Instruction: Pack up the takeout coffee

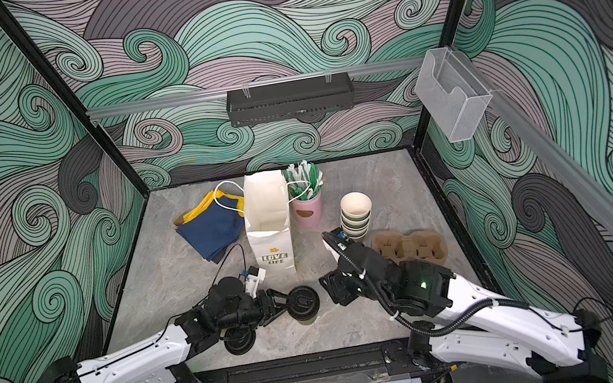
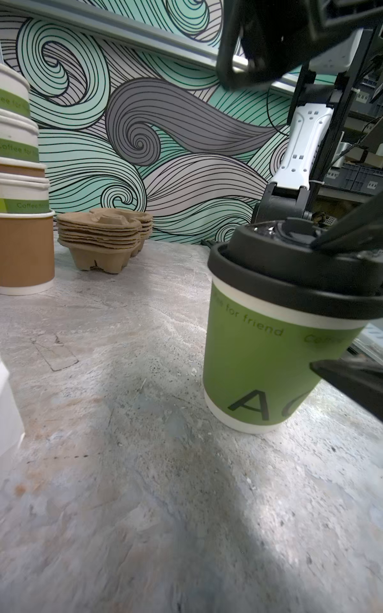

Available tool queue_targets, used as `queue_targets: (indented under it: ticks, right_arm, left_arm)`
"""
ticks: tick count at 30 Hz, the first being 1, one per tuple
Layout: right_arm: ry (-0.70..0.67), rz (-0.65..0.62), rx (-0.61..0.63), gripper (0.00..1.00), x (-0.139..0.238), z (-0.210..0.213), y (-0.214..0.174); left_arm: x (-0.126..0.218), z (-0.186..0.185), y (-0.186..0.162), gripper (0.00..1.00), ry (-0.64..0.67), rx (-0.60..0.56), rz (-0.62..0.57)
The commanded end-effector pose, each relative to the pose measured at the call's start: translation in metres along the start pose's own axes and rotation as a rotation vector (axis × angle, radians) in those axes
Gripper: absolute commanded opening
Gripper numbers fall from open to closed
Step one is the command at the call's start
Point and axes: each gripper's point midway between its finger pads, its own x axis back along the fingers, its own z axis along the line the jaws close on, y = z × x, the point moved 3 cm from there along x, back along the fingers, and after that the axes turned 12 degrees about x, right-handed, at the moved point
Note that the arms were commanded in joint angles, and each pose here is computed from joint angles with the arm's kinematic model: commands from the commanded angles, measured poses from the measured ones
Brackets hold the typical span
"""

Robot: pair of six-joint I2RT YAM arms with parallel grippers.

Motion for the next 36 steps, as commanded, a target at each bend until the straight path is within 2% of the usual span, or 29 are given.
queue_targets:
  ticks: [1, 7, 15, 24, 36]
  right_arm:
    - [0.035, 0.101, -0.289, 0.58, -0.023, 0.006, -0.025]
    - [0.122, 0.265, -0.253, 0.52, -0.043, 0.023, -0.053]
    - [0.137, 0.318, -0.21, 0.44, -0.059, 0.029, -0.059]
    - [0.085, 0.333, -0.212, 0.36, -0.07, 0.022, -0.065]
    - [-0.057, 0.506, -0.232, 0.33, -0.081, 0.002, -0.102]
  left_arm:
    - [-0.001, 0.011, -0.004, 0.49, 0.076, -0.001, 0.023]
    - [-0.003, 0.011, -0.006, 0.47, 0.092, -0.009, 0.042]
    - [-0.003, 0.012, -0.007, 0.45, 0.099, -0.006, 0.039]
    - [-0.004, 0.018, -0.007, 0.44, 0.125, -0.005, 0.038]
    - [-0.006, 0.032, -0.008, 0.41, 0.19, 0.001, 0.05]
